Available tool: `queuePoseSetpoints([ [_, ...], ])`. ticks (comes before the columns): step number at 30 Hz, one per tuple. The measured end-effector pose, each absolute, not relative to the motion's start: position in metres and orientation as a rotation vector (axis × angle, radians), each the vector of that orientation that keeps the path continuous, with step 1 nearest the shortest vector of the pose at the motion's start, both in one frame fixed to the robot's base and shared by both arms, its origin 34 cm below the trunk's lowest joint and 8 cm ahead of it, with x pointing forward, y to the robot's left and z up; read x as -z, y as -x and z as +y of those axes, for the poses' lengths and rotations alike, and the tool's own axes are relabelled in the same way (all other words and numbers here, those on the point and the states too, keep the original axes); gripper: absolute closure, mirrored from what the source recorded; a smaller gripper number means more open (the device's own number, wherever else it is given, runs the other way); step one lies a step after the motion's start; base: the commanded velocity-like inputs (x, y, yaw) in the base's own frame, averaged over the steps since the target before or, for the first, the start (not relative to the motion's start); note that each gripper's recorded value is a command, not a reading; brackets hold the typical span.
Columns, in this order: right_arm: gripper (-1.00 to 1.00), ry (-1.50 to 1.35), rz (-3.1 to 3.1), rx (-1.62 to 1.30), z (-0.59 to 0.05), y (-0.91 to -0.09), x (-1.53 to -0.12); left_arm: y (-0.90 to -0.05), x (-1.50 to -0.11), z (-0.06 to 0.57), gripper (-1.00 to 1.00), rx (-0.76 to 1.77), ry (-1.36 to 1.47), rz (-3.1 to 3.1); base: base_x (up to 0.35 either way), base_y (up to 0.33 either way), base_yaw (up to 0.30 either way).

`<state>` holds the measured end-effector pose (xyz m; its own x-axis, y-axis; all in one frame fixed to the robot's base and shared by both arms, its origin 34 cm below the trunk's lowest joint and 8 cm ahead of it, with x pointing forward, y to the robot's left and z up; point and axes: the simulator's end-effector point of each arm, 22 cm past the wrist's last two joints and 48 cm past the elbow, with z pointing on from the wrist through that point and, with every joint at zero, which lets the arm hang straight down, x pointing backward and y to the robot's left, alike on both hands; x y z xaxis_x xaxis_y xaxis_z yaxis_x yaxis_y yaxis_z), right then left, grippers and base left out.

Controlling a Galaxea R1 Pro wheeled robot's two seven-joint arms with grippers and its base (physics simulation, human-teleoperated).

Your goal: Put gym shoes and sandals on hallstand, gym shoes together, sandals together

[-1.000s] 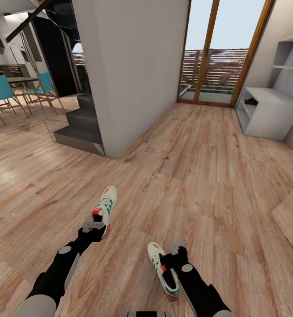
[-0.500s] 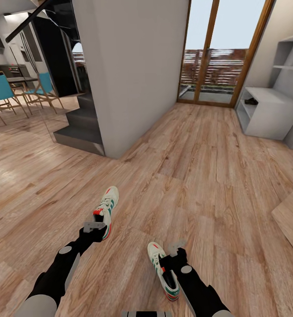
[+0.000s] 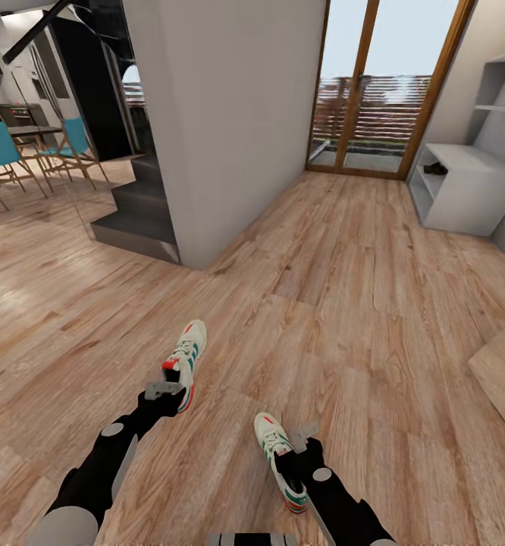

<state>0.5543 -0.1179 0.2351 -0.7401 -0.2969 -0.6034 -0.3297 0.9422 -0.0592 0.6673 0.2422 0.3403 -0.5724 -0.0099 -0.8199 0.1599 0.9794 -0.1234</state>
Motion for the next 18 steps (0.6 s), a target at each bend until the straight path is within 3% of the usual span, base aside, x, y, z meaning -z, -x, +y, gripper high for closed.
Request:
queuePoseSetpoints([
  [18, -1.00, 0.444, 2.545, -0.085, -0.121, -0.527, -0.189, -0.682, -0.341, 0.233, 1.00, 0.270, -0.151, 2.147, 0.000, 0.000, 0.000],
])
